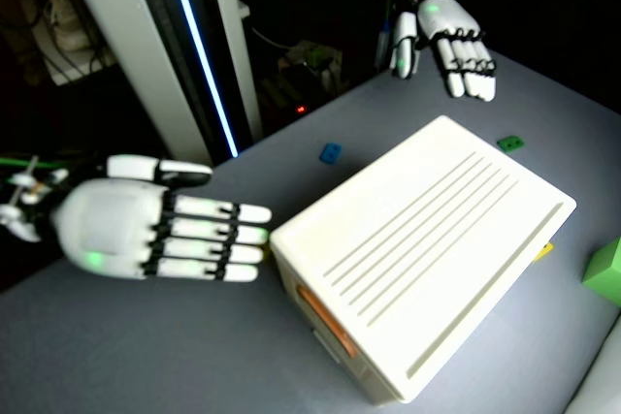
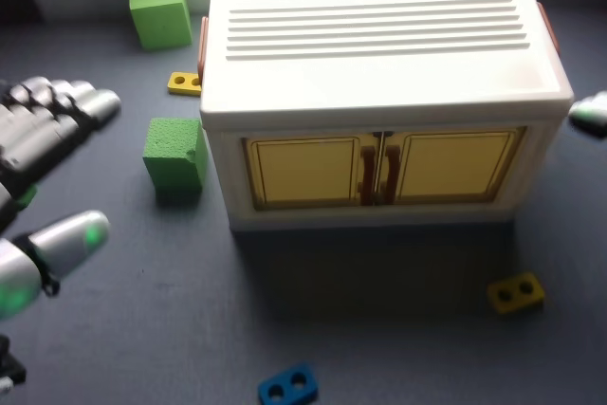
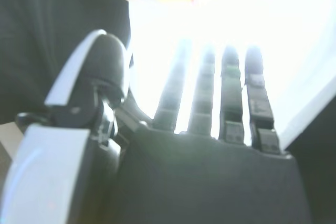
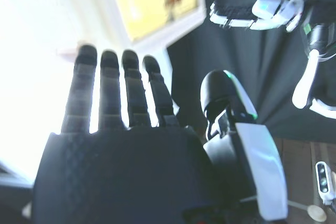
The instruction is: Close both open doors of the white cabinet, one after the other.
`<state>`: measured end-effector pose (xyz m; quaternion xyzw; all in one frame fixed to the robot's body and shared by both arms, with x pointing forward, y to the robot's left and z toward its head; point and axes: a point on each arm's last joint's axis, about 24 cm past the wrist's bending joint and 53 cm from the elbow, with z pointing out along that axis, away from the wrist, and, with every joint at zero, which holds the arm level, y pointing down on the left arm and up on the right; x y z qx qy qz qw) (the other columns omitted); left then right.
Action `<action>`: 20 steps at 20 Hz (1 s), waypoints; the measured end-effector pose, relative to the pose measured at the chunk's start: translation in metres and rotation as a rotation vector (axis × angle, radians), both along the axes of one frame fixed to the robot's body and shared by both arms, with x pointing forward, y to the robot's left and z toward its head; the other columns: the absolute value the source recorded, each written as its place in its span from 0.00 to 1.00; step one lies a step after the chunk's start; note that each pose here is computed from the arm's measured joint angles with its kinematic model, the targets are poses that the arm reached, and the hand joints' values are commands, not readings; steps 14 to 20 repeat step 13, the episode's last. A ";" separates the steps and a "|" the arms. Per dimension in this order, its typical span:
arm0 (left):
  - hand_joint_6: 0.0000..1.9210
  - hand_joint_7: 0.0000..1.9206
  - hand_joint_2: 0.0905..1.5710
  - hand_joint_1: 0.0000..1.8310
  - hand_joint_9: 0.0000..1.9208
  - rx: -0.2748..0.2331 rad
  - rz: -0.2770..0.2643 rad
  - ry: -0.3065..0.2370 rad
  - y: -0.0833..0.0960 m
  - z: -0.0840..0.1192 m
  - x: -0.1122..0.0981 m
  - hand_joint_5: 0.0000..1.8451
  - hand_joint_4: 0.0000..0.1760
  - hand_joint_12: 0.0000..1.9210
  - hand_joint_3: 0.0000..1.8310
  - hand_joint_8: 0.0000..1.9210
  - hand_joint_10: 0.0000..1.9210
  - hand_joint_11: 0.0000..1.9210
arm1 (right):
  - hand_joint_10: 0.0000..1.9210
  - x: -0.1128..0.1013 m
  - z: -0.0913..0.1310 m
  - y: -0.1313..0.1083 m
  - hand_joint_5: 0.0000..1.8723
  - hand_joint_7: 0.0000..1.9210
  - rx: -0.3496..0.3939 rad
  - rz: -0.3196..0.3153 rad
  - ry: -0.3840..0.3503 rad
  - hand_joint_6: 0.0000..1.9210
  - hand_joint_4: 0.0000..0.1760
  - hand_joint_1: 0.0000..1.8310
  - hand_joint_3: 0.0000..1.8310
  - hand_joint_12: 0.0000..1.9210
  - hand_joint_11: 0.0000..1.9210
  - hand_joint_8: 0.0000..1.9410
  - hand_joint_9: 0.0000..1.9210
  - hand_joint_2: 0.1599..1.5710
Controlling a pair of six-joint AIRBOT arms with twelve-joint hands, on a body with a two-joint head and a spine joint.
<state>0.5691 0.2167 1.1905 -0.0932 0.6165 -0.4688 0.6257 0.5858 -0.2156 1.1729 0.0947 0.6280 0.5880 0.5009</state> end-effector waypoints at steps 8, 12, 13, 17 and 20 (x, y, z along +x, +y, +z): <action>0.00 0.00 0.96 0.16 0.00 -0.147 -0.028 -0.091 0.002 0.026 0.006 0.00 0.20 0.00 0.00 0.00 0.00 0.00 | 0.00 0.006 0.064 -0.025 0.08 0.05 0.156 -0.095 -0.220 0.00 0.02 0.22 0.00 0.00 0.06 0.00 0.04 0.93; 0.10 0.09 0.88 0.08 0.00 -0.201 -0.031 -0.135 0.005 0.042 0.009 0.28 0.00 0.00 0.00 0.01 0.00 0.00 | 0.01 0.001 0.095 -0.009 0.11 0.11 0.206 -0.034 -0.321 0.00 0.00 0.40 0.00 0.03 0.13 0.00 0.10 0.82; 0.10 0.09 0.88 0.08 0.00 -0.197 -0.041 -0.154 0.005 0.047 0.008 0.28 0.00 0.00 0.00 0.01 0.00 0.00 | 0.01 -0.002 0.098 -0.004 0.11 0.11 0.203 -0.003 -0.342 0.00 0.00 0.40 0.00 0.03 0.13 0.00 0.10 0.82; 0.10 0.09 0.88 0.08 0.00 -0.197 -0.041 -0.154 0.005 0.047 0.008 0.28 0.00 0.00 0.00 0.01 0.00 0.00 | 0.01 -0.002 0.098 -0.004 0.11 0.11 0.203 -0.003 -0.342 0.00 0.00 0.40 0.00 0.03 0.13 0.00 0.10 0.82; 0.10 0.09 0.88 0.08 0.00 -0.197 -0.041 -0.154 0.005 0.047 0.008 0.28 0.00 0.00 0.00 0.01 0.00 0.00 | 0.01 -0.002 0.098 -0.004 0.11 0.11 0.203 -0.003 -0.342 0.00 0.00 0.40 0.00 0.03 0.13 0.00 0.10 0.82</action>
